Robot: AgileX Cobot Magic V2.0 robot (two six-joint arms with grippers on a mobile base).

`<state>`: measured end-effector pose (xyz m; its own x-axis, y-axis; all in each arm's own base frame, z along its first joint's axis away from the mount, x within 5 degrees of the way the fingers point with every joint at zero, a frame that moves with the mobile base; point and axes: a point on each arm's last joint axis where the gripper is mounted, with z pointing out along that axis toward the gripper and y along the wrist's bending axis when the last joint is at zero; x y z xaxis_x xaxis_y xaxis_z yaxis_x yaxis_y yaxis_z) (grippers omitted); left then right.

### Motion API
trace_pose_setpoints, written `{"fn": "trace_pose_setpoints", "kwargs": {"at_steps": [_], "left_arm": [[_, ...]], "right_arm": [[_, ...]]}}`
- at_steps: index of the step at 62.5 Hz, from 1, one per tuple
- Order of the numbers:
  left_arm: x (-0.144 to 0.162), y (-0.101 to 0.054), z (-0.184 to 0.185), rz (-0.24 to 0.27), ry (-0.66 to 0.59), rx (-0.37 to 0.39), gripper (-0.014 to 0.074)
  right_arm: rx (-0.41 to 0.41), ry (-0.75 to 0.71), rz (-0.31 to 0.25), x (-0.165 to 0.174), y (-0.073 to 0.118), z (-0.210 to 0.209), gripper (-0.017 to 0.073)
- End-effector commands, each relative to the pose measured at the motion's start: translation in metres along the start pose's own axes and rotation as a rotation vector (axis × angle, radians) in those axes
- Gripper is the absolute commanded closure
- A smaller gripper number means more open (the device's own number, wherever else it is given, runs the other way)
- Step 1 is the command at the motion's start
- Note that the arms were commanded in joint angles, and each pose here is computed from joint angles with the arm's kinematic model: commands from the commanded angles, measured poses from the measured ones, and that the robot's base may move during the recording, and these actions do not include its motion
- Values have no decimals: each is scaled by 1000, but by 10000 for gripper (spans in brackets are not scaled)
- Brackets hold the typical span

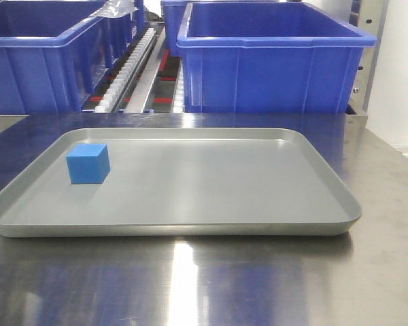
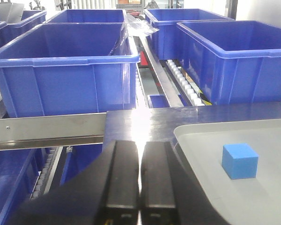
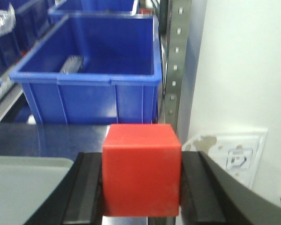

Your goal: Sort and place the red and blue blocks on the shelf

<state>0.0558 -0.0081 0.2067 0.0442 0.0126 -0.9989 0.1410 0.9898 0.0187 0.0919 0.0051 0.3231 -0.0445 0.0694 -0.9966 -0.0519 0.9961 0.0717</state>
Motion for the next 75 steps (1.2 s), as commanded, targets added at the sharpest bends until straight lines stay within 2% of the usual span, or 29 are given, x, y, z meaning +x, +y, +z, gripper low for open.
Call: {"fn": "trace_pose_setpoints", "kwargs": {"at_steps": [1,75], "left_arm": [[1,0,-1,-6,-72,0,469],[1,0,-1,-6,-72,0,469]], "right_arm": [[-26,-165,-29,-15,2,-9,503],[-31,-189,-29,-11,2,-14,503]]}}
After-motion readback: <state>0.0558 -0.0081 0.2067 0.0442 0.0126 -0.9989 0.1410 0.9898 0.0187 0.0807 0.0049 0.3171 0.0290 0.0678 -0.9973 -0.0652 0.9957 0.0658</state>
